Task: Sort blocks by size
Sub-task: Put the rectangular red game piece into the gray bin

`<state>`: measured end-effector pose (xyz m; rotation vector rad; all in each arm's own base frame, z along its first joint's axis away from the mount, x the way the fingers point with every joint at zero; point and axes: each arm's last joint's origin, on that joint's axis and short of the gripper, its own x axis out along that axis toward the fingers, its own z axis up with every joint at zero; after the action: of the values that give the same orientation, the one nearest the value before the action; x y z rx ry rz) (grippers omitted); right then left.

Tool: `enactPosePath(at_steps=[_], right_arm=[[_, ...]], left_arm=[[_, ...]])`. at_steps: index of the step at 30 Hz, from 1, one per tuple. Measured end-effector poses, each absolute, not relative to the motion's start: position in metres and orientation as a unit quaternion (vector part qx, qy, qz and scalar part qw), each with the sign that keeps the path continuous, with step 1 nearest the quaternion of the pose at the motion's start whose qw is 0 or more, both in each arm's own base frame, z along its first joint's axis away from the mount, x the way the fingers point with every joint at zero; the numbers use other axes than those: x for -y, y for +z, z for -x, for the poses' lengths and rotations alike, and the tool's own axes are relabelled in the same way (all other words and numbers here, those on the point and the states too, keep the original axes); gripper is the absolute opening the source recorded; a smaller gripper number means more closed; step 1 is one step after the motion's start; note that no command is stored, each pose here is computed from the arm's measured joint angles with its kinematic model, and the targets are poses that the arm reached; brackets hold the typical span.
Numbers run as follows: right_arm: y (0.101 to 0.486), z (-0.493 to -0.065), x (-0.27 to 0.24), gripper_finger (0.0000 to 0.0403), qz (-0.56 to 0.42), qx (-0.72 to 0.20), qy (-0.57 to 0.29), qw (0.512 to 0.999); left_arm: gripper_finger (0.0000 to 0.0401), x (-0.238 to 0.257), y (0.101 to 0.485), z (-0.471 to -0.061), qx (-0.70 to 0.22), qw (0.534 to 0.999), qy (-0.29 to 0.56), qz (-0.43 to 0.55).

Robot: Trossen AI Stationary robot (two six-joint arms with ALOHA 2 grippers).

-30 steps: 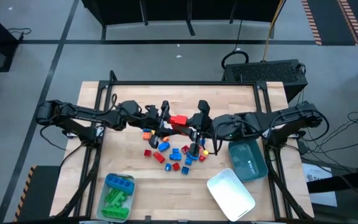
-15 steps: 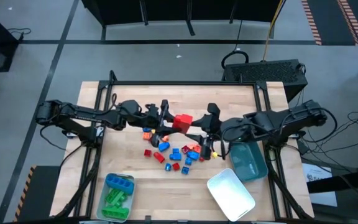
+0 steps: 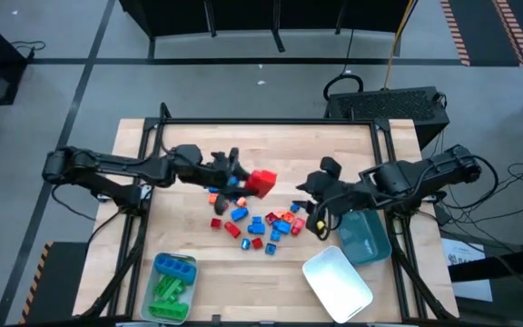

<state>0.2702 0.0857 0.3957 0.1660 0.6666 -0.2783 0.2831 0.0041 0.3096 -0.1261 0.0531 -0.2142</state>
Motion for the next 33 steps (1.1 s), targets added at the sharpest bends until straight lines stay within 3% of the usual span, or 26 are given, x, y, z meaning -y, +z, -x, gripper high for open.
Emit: enactPosePath(at_steps=[12, 18, 27, 33], right_arm=[[0.377, -0.238, -0.097, 0.0167, -0.121, -0.436, -0.207, 0.867], [0.377, -0.235, -0.105, 0.0167, -0.125, -0.433, -0.200, 0.870], [0.377, -0.234, -0.106, 0.0167, -0.113, -0.419, -0.212, 0.876], [0.378, -0.238, -0.108, 0.0167, -0.119, -0.410, -0.207, 0.880]], left_arm=[[0.0142, 0.072, 0.290, -0.221, -0.310, 0.904, -0.233, 0.182], [0.0142, 0.127, 0.281, -0.193, -0.395, 0.858, -0.235, 0.229], [0.0142, 0.171, 0.269, -0.148, -0.454, 0.836, -0.152, 0.268], [0.0142, 0.178, 0.251, -0.114, -0.552, 0.790, -0.065, 0.257]])
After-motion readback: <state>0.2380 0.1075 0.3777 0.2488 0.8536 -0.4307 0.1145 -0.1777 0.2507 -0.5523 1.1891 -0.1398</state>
